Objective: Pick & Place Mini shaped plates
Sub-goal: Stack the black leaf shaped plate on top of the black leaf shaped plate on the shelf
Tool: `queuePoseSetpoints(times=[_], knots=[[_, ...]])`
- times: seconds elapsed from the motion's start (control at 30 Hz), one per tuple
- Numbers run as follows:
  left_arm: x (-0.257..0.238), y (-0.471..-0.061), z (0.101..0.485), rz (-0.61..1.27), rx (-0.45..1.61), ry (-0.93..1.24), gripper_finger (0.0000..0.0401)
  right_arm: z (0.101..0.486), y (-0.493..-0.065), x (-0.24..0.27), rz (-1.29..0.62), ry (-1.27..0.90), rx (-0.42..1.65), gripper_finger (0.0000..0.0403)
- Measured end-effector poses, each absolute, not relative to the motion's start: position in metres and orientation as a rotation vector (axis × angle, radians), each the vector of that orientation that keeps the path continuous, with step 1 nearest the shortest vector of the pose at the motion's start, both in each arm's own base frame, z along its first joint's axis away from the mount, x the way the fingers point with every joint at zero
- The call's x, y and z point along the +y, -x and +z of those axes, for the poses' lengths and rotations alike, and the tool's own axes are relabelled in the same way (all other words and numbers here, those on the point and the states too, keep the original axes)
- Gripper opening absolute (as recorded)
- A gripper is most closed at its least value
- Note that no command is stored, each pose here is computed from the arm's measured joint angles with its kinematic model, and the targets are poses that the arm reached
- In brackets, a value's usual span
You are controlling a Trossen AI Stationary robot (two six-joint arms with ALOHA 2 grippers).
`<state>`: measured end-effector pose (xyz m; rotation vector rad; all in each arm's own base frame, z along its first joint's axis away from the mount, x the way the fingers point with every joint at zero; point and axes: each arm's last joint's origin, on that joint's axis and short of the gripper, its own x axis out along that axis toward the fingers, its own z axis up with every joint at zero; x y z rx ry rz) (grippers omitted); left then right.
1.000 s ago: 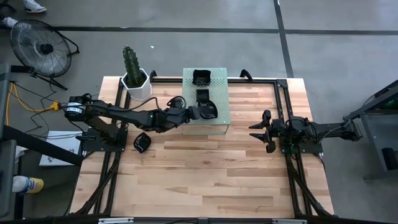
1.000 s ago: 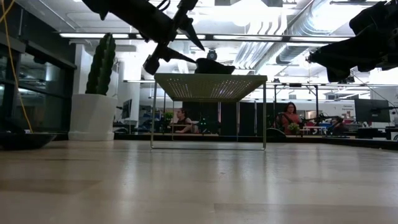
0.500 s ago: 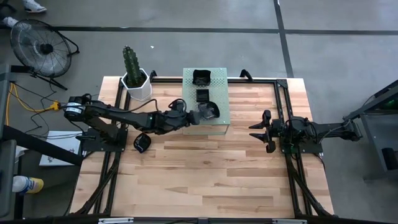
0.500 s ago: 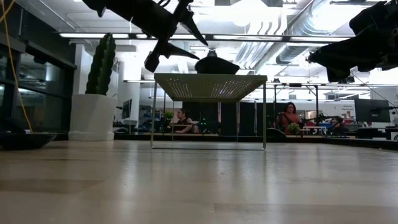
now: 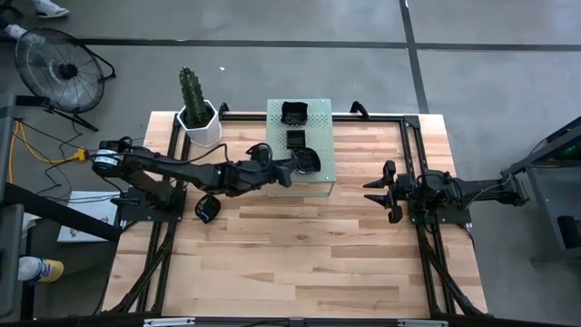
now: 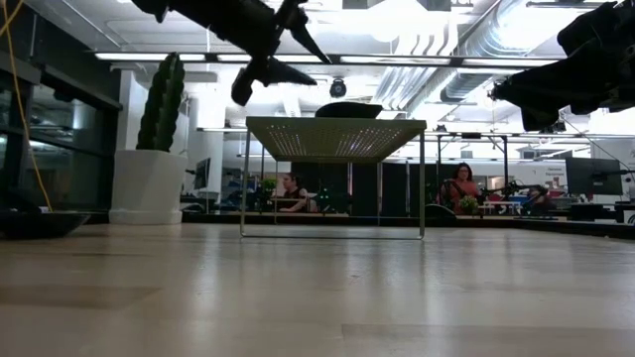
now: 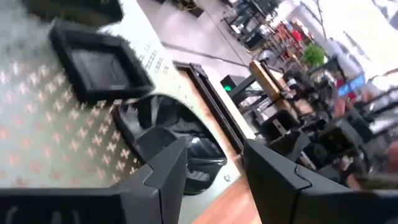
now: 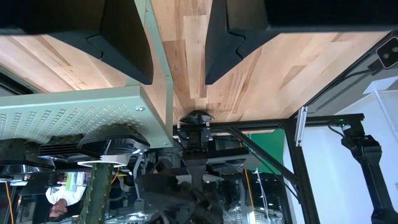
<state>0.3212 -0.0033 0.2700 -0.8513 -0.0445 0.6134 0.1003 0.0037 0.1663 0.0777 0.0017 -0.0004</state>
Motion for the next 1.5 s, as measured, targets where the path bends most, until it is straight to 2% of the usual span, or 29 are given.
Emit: queuePoseSetpoints(times=[0.2,0.37,0.57,0.8,1.0,1.27,1.5], knots=[[-0.003,-0.311,0.284,0.601,-0.006,0.645,0.0156,0.166,-0.100,0.004,-0.001,-0.078,0.002,0.0140],[-0.002,-0.291,0.294,0.609,0.092,0.581,0.0156,0.166,-0.100,0.004,0.000,-0.078,0.002,0.0140],[-0.001,-0.258,0.296,0.609,0.296,0.534,0.0156,0.166,-0.100,0.004,0.000,-0.078,0.002,0.0140],[-0.007,-0.224,0.289,0.506,0.583,0.507,0.0156,0.166,-0.100,0.004,0.000,-0.078,0.002,0.0140],[-0.019,-0.197,0.278,0.455,0.608,0.529,0.0156,0.166,-0.100,0.004,0.000,-0.078,0.002,0.0140],[-0.031,-0.152,0.242,0.557,0.507,0.752,0.0156,0.166,-0.100,0.004,0.000,-0.078,0.002,0.0140],[-0.032,-0.123,0.229,0.654,0.549,0.778,0.0156,0.166,-0.100,0.004,0.000,-0.078,0.002,0.0140]])
